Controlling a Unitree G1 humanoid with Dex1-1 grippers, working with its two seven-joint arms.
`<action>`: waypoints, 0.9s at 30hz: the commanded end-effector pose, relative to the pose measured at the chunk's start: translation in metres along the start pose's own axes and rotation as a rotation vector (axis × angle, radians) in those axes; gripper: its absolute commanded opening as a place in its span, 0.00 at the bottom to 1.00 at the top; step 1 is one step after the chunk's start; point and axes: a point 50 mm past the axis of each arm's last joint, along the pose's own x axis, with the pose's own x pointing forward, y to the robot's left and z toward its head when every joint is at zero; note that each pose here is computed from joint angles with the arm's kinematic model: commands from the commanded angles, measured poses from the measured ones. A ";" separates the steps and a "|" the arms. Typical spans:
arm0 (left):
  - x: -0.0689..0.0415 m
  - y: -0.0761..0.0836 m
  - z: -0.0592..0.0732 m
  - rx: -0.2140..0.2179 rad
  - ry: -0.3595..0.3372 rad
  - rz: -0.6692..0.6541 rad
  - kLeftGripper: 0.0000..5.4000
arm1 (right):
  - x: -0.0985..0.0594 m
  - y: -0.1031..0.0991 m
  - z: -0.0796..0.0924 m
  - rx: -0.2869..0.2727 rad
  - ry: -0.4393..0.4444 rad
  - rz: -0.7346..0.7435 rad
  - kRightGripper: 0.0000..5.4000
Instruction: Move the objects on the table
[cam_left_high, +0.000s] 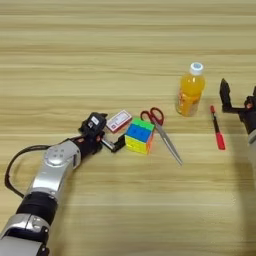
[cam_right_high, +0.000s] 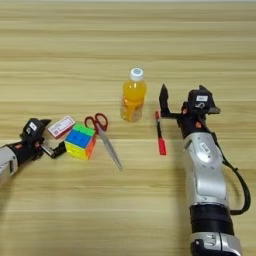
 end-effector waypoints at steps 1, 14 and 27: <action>-0.004 -0.005 -0.022 -0.032 0.101 -0.004 0.99 | -0.002 -0.002 0.000 0.007 0.009 -0.008 1.00; -0.006 -0.001 -0.028 -0.055 0.134 0.016 0.92 | -0.001 -0.002 0.000 0.007 0.008 -0.011 1.00; -0.006 0.001 -0.029 -0.059 0.141 0.020 0.73 | 0.000 -0.002 0.000 0.010 0.007 -0.016 1.00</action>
